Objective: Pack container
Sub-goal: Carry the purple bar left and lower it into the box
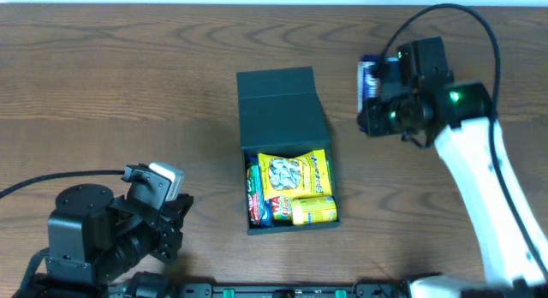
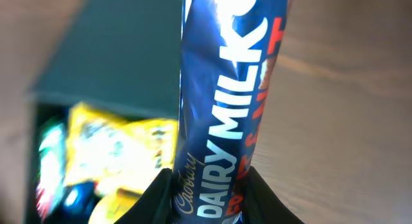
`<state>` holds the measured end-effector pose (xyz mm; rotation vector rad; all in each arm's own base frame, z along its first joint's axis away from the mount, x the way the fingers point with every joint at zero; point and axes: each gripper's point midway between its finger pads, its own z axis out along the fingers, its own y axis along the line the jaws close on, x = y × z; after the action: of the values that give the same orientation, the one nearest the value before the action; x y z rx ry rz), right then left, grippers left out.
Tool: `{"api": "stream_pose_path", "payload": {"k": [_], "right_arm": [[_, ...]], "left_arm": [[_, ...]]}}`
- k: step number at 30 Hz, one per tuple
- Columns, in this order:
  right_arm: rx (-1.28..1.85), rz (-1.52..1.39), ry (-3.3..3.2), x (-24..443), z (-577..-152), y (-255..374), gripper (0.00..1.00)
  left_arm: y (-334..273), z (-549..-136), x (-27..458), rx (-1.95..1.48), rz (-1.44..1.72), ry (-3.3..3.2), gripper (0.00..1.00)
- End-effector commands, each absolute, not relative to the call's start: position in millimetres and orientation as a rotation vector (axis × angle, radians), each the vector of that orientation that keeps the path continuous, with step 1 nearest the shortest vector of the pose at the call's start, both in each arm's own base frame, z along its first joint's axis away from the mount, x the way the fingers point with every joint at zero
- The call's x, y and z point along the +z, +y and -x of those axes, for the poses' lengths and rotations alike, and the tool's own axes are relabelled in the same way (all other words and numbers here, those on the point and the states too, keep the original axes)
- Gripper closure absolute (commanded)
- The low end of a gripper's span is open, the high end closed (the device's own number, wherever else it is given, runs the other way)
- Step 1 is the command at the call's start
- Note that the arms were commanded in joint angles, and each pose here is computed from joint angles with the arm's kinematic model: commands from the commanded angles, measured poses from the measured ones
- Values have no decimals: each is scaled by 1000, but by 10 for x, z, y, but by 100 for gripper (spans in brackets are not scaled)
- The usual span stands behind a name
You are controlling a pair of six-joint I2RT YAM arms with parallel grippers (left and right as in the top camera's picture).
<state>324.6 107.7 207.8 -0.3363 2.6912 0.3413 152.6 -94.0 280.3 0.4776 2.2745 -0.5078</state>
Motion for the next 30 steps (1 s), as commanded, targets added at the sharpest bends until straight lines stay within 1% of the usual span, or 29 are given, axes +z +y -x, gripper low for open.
{"api": "stream_pose_path", "payload": {"k": [1,3,6,8,12,16,22,30], "right_arm": [[475,769,2505,2383,-2967,1476,98],[531,988,2430,2419,-2756,1640,99],[562,1256,2384,2310,-2468,1755,99],[544,1349,2394,2179,-2369,1755,99],[485,1420,2450,1889,-2311,1703,99],[393,1462,2459,1652,-2392,1676,99],[267,1699,2276,1439,-2557,1851,99],[-12,1995,2059,1050,-2892,1984,99]], "left_arm": [[-935,-1534,2806,-501,-485,2271,93],[-935,-1534,2806,-500,-486,2271,92],[-936,-1533,2806,-501,-486,2271,93],[-936,-1533,2806,-501,-486,2271,93],[-936,-1533,2806,-501,-486,2271,93],[-936,-1533,2806,-501,-486,2271,93],[-936,-1533,2806,-501,-486,2271,93],[-934,-1533,2805,-500,-485,2272,92]]}}
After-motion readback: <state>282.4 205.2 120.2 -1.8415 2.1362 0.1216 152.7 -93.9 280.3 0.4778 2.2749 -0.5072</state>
